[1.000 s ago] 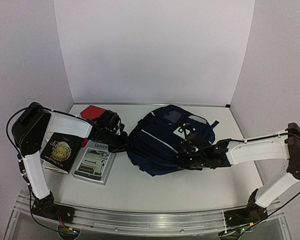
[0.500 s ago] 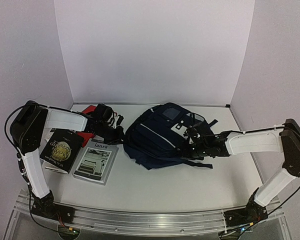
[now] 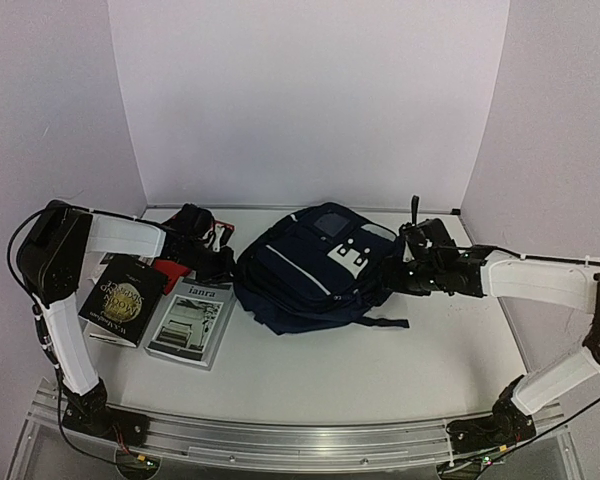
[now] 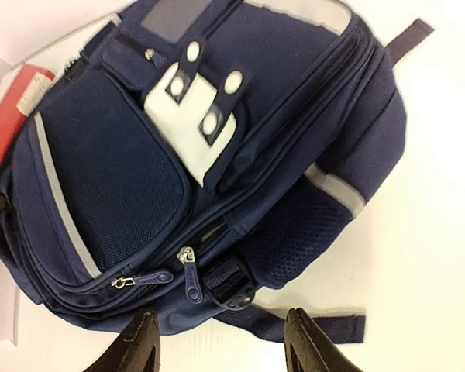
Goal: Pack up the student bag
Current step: Unzip the student bag at the center of the board.
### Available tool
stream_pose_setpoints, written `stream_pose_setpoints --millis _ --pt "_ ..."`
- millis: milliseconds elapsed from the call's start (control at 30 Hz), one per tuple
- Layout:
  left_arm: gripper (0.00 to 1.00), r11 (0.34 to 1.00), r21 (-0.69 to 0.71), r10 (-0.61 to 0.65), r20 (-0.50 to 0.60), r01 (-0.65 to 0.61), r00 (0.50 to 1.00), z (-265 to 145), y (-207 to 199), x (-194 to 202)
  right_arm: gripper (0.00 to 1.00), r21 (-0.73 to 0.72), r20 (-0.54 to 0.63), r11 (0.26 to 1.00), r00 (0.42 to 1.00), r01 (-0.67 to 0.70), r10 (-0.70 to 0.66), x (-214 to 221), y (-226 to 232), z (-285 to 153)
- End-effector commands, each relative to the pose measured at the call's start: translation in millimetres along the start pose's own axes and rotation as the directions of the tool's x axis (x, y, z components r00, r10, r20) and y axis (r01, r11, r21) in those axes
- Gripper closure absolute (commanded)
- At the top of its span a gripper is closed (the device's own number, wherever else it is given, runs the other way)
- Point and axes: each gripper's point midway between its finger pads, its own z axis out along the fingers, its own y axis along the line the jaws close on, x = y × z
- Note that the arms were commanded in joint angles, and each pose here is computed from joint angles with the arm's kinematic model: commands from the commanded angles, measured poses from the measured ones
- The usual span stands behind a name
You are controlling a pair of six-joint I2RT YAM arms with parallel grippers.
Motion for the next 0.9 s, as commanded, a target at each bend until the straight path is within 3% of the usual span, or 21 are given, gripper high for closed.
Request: stream_pose_setpoints --millis 0,100,300,867 --pt "1.00 0.998 0.044 0.034 0.079 -0.037 0.996 -19 -21 -24 0.50 0.063 -0.056 0.998 0.998 -0.007 0.011 26 -20 5" --pt "1.00 0.998 0.038 0.036 0.083 -0.039 0.996 -20 -22 -27 0.58 0.041 -0.102 0.999 0.995 -0.016 0.020 40 -17 15" --pt "1.00 0.998 0.052 0.025 0.078 -0.029 0.997 -17 -23 -26 0.62 -0.109 -0.132 0.994 0.991 -0.007 -0.007 38 15 23" --pt "1.00 0.996 0.085 -0.027 0.053 0.023 0.998 -7 -20 -17 0.73 -0.112 -0.155 0.992 0.985 0.057 -0.074 32 31 59"
